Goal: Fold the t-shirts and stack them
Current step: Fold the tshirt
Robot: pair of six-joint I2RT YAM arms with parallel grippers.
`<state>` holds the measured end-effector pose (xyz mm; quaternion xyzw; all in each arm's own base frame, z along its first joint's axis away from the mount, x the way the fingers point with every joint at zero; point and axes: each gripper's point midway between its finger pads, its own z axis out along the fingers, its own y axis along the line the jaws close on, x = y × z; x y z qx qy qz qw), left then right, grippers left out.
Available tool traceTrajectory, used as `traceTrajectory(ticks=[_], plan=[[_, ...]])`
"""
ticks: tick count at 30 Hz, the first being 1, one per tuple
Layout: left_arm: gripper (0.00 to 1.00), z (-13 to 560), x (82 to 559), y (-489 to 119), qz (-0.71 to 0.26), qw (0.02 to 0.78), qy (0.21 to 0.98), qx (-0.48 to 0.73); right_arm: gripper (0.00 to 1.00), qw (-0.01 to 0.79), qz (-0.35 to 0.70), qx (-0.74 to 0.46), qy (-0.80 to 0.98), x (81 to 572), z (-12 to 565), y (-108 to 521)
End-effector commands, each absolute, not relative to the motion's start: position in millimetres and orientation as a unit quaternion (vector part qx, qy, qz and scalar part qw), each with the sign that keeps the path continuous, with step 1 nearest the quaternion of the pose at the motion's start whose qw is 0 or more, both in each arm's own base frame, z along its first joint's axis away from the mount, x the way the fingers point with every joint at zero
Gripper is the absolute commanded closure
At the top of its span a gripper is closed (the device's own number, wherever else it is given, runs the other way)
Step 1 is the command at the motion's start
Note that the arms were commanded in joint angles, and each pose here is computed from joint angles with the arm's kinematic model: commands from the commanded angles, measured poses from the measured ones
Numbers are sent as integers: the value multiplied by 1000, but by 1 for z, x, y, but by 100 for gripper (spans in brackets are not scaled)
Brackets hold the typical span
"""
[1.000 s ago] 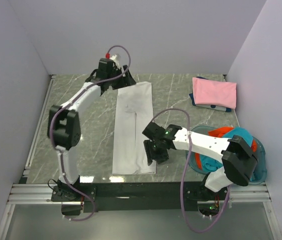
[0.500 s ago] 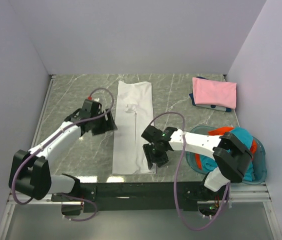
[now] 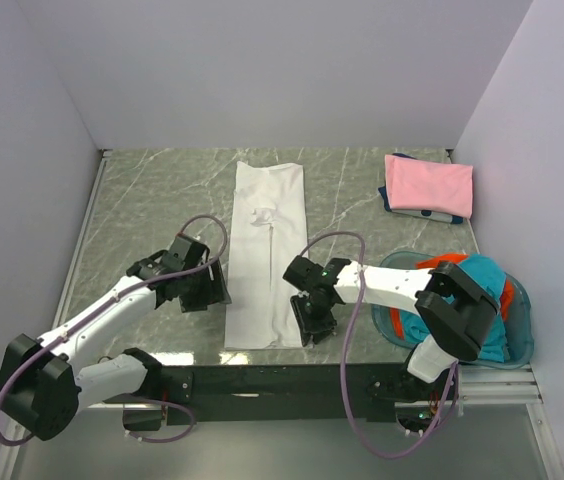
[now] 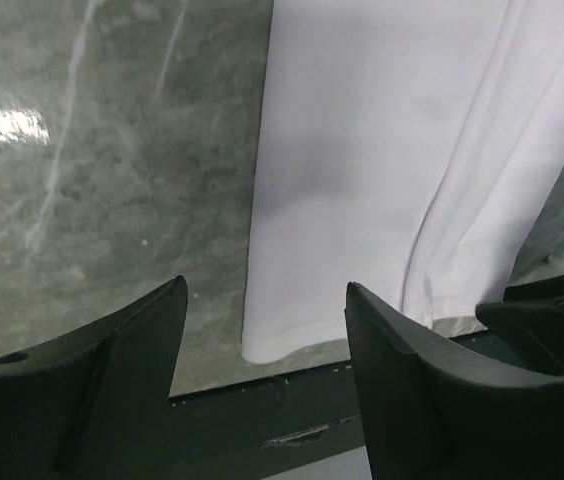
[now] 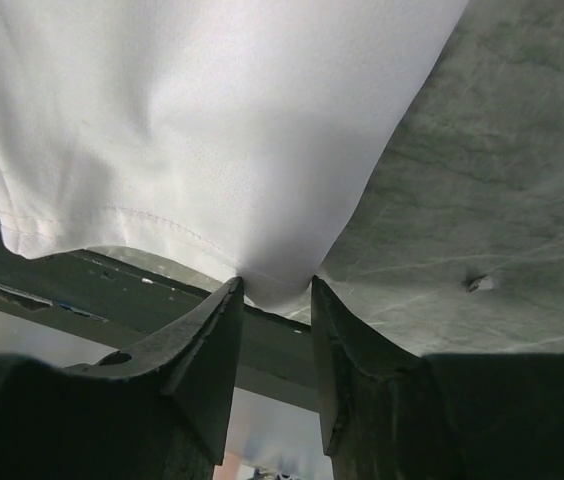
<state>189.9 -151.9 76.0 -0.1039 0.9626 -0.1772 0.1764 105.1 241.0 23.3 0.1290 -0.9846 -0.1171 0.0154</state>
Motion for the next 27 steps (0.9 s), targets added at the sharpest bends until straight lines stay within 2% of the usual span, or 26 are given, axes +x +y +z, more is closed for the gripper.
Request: traceTrajectory(ticks=[1,10,15,22,27], plan=[[30,76,178,-154,-171,168,964,-115,60,29,-133,134,-982,98,20,244],[37,57,149,-153,-145,134,972,-127,71,41,-137,139,-980,93,12,244],[44,51,141,-152,-149,124,972,-134,84,44,-135,141,-980,93,8,244],[53,41,131,-161,-164,94,975,-117,86,40,-132,142,-980,96,10,245],[54,40,129,-164,-170,89,975,-112,86,38,-131,140,-981,95,10,243]])
